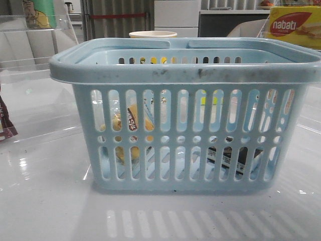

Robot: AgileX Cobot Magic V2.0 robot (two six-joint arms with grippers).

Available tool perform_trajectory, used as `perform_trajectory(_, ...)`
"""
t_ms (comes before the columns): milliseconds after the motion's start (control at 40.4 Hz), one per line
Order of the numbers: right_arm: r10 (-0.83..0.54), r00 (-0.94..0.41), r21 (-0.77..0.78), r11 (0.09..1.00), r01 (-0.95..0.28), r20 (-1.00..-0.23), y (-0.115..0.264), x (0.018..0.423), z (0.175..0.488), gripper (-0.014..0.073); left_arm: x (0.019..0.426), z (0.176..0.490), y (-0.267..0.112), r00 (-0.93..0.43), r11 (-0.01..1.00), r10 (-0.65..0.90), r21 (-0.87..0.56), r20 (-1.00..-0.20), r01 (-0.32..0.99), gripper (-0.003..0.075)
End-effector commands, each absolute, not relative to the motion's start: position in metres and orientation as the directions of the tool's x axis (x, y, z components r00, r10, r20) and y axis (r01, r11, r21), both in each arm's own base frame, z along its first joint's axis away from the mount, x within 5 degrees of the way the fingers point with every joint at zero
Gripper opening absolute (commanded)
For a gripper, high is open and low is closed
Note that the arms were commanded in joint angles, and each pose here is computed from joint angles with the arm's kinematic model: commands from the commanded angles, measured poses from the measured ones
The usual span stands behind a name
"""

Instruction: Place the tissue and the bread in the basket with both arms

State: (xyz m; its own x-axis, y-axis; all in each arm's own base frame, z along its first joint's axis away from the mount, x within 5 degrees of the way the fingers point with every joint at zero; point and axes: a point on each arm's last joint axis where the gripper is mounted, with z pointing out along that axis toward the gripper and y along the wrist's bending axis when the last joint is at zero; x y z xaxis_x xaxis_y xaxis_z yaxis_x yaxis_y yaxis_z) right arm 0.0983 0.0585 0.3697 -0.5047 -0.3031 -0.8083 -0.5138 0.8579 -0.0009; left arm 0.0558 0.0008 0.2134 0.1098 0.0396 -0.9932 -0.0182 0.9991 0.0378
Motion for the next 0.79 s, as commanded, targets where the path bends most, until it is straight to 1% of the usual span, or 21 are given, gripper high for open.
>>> perform_trajectory(0, -0.272, -0.439, -0.011, 0.859, -0.512, -0.856, 0.0587, 0.0999, 0.3824, 0.0053, 0.0531, 0.2206, 0.0, 0.211, 1.0, 0.024, 0.024, -0.977, -0.003, 0.0094)
perform_trajectory(124, -0.272, -0.439, -0.011, 0.859, -0.512, -0.856, 0.0587, 0.0999, 0.3824, 0.0053, 0.0531, 0.2206, -0.001, 0.211, 0.999, 0.025, 0.028, -0.977, 0.015, 0.0094)
perform_trajectory(767, -0.272, -0.439, -0.011, 0.859, -0.512, -0.856, 0.0587, 0.0999, 0.3824, 0.0053, 0.0531, 0.2206, -0.001, 0.211, 0.999, 0.025, 0.028, -0.977, 0.015, 0.0093)
